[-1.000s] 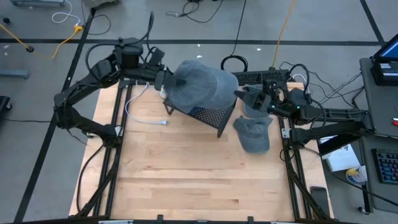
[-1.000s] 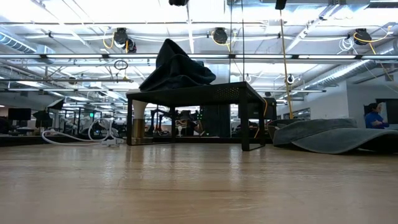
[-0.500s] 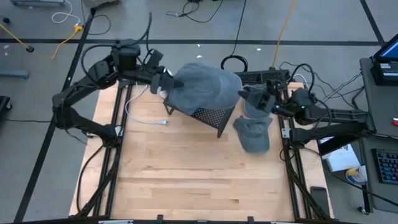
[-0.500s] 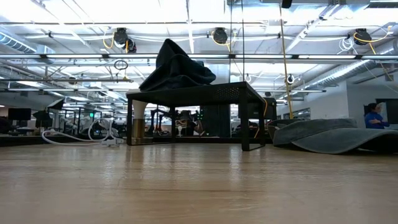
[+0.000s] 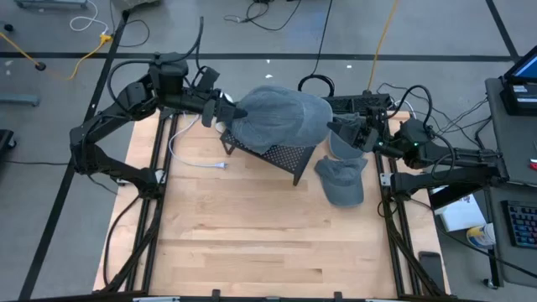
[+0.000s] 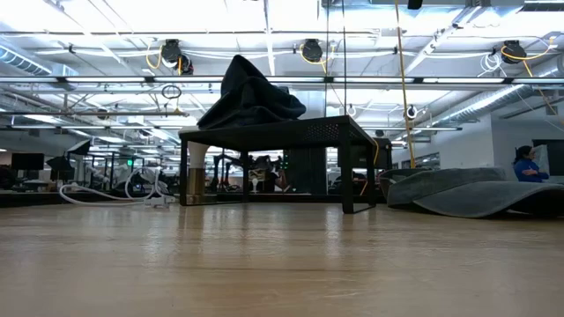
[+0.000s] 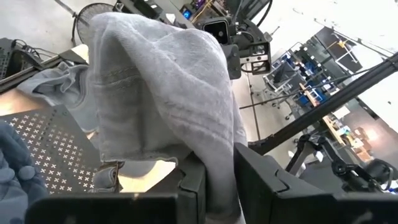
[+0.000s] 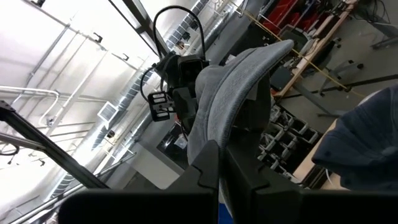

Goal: Pick & Place hat
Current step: Put the bottom gray cap on the shelf

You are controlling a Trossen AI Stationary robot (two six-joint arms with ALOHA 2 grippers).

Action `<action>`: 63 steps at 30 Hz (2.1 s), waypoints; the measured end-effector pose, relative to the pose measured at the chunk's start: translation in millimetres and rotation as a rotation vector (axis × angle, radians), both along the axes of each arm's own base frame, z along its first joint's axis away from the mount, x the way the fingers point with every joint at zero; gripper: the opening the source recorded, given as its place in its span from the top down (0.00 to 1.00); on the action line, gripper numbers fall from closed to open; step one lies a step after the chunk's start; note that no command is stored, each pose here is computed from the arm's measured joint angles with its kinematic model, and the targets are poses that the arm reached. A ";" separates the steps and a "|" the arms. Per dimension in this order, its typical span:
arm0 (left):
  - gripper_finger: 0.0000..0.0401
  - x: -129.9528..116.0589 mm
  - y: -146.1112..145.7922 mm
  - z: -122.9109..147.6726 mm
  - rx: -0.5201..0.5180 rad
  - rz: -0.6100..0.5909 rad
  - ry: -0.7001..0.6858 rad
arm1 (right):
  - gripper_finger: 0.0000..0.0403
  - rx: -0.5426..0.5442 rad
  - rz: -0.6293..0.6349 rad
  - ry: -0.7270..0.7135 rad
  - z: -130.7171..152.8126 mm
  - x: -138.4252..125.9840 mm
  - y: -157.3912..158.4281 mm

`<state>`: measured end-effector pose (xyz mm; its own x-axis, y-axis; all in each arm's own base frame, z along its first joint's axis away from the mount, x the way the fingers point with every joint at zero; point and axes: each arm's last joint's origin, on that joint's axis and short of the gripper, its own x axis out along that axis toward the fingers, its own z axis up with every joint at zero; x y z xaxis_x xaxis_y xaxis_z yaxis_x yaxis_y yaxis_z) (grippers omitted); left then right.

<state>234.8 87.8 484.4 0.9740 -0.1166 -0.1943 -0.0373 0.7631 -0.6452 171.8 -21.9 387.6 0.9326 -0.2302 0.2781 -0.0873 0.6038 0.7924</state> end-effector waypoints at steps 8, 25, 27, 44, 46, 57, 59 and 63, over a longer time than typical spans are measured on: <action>0.82 0.6 -4.5 0.7 0.003 0.000 -0.001 | 1.00 -0.011 -0.001 0.002 0.1 -0.2 0.1; 0.99 1.0 -4.0 22.9 -0.042 -0.063 -0.204 | 0.83 -0.103 0.146 0.138 -10.1 -3.0 5.1; 0.99 -0.1 -2.1 26.6 -0.054 -0.066 -0.236 | 0.83 -0.095 0.192 0.204 -15.7 -7.0 7.2; 0.99 31.9 25.4 15.3 -0.121 -0.083 -0.270 | 0.86 -0.227 0.388 0.012 6.6 -52.5 21.3; 0.99 39.8 33.0 10.8 -0.125 -0.088 -0.236 | 0.86 -0.235 0.385 -0.017 9.5 -55.3 21.5; 0.99 85.3 72.8 12.4 -0.125 -0.305 -0.072 | 0.86 -0.244 0.437 -0.031 10.6 -58.1 23.2; 0.99 93.1 79.8 8.7 -0.137 -0.357 -0.064 | 0.86 -0.250 0.435 -0.031 10.5 -58.1 23.1; 0.99 104.3 91.4 -0.4 -0.156 -0.423 -0.056 | 0.86 -0.259 0.432 -0.032 10.6 -58.1 23.1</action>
<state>339.2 179.2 484.0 0.8431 -0.5299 -0.0912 0.2947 0.5971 -0.7461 113.7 1.3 398.1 0.9177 0.2549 0.3047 -0.3938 0.6837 0.6143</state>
